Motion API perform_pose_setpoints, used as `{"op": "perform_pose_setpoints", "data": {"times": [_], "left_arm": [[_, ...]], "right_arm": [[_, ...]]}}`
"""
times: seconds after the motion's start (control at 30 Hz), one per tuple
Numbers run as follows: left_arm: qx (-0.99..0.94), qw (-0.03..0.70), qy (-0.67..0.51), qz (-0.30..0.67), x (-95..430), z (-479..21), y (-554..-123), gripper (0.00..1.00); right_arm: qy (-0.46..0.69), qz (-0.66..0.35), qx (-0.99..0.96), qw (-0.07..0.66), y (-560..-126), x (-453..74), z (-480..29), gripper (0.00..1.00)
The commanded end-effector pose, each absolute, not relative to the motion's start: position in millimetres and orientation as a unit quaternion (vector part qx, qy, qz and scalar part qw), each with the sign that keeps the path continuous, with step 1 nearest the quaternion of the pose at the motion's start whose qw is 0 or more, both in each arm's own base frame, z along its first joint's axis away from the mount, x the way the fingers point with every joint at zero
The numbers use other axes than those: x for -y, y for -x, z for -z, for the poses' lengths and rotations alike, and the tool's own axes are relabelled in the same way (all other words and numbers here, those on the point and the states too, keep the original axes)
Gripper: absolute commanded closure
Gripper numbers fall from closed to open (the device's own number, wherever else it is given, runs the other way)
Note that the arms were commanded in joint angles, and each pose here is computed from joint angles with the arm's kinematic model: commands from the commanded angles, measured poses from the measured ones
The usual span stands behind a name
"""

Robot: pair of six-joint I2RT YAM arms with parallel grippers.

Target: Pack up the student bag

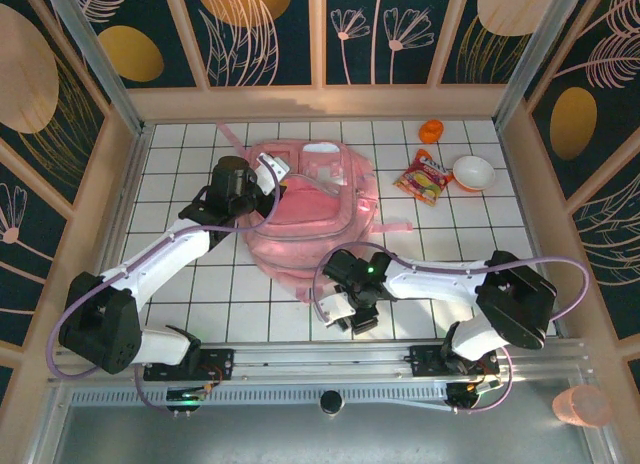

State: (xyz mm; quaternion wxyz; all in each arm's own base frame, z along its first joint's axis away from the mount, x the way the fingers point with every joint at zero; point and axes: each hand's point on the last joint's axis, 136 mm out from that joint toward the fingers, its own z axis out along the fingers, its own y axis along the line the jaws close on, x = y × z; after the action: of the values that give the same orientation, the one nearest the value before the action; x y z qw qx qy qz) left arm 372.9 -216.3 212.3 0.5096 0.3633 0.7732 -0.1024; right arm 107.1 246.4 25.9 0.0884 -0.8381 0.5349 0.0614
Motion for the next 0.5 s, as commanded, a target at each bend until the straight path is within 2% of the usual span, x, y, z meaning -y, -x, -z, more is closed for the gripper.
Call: {"op": "perform_pose_setpoints", "data": {"times": [0.0,0.47], "left_arm": [[-0.746,0.559,-0.342,0.115,217.8,-247.0,-376.8,1.0],[-0.743,0.561,-0.343,0.126,220.9,-248.2,-376.3,1.0]], "right_arm": [[0.843,-0.061,-0.53,0.065,-102.6,-234.4,-14.8,0.28],[0.836,-0.067,-0.544,0.009,-95.2,-218.0,-1.6,0.3]]}}
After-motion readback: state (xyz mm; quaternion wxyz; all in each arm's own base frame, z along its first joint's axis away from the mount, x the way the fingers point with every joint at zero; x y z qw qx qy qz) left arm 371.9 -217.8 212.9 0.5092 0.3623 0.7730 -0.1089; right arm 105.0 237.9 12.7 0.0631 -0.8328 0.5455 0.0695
